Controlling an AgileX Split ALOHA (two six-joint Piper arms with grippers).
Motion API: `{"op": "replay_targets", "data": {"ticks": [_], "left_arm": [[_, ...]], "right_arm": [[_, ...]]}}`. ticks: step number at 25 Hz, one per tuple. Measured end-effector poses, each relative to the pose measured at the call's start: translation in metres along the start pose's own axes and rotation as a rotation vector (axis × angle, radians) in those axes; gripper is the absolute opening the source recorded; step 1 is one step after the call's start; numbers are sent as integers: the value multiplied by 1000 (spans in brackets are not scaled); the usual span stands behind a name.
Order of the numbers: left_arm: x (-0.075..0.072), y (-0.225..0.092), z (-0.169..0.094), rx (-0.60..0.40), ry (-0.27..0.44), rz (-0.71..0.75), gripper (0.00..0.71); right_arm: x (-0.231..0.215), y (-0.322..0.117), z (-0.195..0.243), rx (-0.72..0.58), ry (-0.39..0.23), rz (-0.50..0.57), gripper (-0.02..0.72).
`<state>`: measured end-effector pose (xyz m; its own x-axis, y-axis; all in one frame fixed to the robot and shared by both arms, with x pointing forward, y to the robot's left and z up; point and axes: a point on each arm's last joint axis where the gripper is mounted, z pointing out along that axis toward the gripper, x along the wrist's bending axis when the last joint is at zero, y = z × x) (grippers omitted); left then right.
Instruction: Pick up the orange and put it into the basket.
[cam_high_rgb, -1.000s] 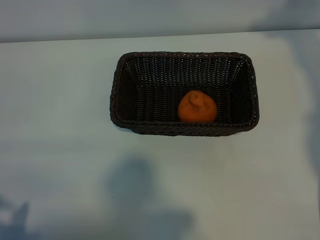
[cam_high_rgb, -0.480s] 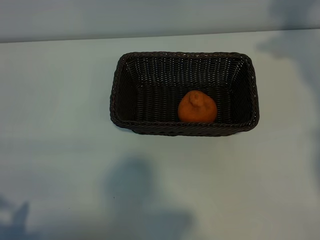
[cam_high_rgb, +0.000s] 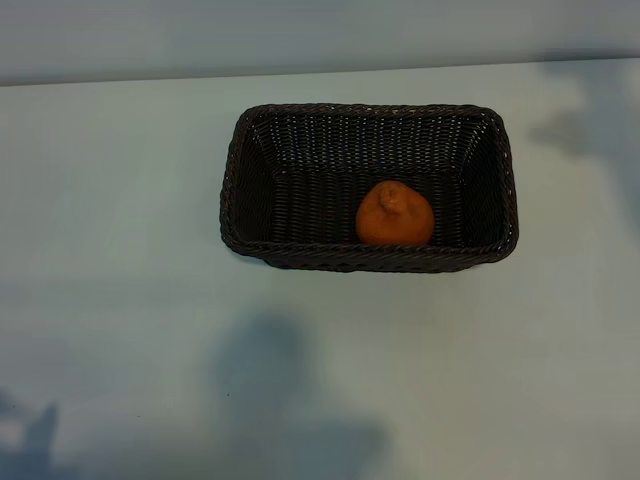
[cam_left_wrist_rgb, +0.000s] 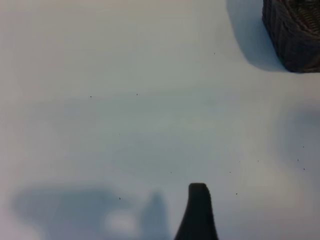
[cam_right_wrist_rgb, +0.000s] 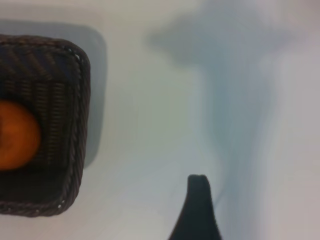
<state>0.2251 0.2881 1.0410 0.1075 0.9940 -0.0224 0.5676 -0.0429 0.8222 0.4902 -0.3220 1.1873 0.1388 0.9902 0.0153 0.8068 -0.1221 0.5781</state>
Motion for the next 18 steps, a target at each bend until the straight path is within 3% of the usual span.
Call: {"op": "replay_targets", "data": {"ticks": [8, 18], "left_arm": [[0, 0, 0, 0, 0, 0, 592], [0, 0, 0, 0, 0, 0, 592]], "right_arm": [[-4, -54, -42, -85, 1, 0, 558], [-12, -129, -104, -299, -22, -3, 558]]}}
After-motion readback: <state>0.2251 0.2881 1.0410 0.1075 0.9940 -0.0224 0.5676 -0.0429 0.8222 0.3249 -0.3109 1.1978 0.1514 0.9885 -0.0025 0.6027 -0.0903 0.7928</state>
